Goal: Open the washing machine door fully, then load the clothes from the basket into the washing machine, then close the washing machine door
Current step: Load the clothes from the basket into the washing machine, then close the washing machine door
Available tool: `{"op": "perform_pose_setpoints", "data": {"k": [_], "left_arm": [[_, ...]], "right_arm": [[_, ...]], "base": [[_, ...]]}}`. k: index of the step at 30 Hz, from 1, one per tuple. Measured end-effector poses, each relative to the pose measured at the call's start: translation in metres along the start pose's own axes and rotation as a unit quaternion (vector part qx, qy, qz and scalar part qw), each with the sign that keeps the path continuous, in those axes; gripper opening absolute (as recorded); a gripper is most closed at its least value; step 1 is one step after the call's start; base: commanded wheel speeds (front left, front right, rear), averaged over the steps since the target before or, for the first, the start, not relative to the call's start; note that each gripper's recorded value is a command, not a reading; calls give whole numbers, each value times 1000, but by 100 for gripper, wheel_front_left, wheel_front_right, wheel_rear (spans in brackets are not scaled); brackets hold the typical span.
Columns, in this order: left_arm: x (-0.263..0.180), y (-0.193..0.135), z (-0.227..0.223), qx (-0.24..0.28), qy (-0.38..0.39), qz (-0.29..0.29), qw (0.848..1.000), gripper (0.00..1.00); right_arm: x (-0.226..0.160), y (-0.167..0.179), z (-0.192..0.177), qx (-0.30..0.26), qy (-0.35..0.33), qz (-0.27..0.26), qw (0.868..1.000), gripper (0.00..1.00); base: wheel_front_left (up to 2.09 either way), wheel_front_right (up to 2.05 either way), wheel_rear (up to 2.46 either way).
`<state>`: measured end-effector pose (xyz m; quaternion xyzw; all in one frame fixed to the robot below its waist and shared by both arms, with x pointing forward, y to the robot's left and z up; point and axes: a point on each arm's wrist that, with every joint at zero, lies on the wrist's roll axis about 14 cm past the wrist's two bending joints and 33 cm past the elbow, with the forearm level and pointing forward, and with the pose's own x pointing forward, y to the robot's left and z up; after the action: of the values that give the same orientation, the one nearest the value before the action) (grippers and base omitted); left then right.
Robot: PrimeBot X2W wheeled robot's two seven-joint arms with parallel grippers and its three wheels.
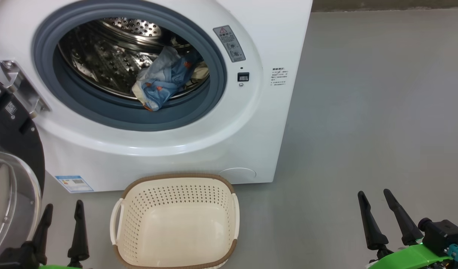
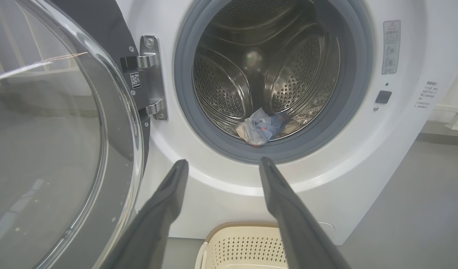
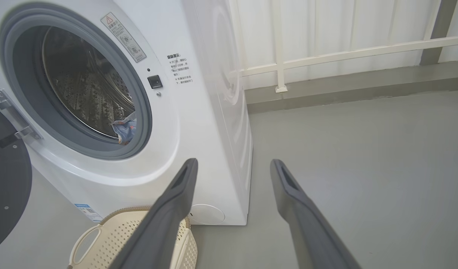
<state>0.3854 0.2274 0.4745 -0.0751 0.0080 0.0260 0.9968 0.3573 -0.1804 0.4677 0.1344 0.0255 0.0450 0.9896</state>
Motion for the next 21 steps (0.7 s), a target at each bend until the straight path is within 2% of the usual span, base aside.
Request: {"op": "perform_pose_setpoints", "data": {"k": [21], "left_arm": [[-3, -1, -2, 1, 2, -2, 1000, 100]], "right_arm": [[-4, -2, -4, 1, 6, -3, 1000, 100]], "base": [[0, 0, 0]]}}
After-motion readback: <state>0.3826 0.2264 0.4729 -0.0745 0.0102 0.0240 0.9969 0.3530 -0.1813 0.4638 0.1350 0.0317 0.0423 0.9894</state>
